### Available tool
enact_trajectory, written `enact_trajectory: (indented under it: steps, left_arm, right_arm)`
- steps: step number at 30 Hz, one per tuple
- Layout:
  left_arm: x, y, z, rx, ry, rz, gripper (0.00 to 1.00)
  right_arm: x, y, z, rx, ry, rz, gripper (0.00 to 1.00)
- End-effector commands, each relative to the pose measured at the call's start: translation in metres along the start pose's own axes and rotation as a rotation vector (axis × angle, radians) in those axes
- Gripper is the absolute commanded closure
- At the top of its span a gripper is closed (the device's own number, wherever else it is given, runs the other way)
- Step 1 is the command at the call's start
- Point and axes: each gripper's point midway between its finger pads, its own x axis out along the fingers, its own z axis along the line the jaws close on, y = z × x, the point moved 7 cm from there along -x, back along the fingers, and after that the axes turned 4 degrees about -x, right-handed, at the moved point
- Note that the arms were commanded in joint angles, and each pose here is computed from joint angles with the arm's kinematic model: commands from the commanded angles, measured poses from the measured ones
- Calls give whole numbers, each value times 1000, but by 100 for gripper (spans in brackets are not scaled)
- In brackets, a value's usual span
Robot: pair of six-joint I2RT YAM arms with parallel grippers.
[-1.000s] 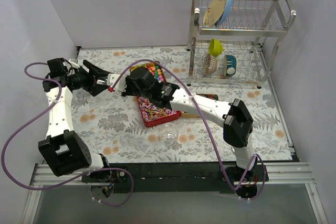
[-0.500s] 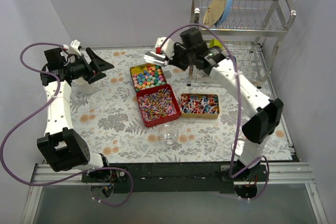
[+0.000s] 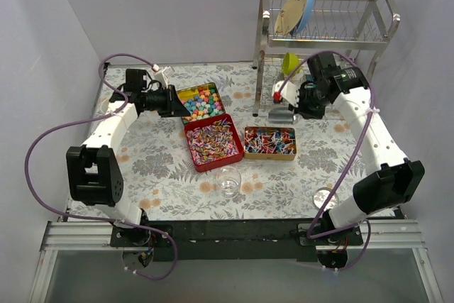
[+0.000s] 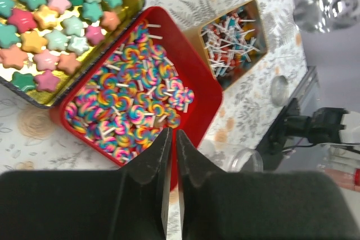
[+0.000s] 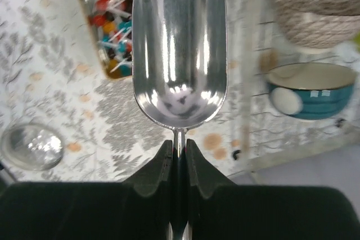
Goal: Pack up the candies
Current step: Scoop the fake candies from the storage box.
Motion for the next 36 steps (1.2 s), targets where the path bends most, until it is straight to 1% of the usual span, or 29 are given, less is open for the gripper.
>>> enact_trajectory:
  steps: [1,5,6,9,16,20,26,31,36]
  left_arm:
    - [13,1,11,44,-8,2,100]
    - [37,15,9,54,-2,67,100]
    - [45,20,7,57,0,92,100]
    - [62,31,4,57,5,140,100]
    - [88,54,-1,89,-26,217,100]
    - [100,62,2,109,-54,241,100]
    - [129,73,3,159,-52,291,100]
    - [146,78,-2,161,-9,293,100]
    - [156,83,-4,174,43,275,100]
  right_arm:
    - [2,32,33,-253,-142,130,99]
    - [16,49,45,-288,-220,211,99]
    - [17,52,42,-289,-220,243,99]
    - [22,52,32,-285,-223,270,99]
    - [33,53,9,-326,-232,393,99]
    - [40,53,2,-372,-250,466,99]
    - [53,49,-3,-417,-278,529,99]
    - [68,33,-8,-456,-281,566,99]
    - [91,28,3,-488,-343,622,99]
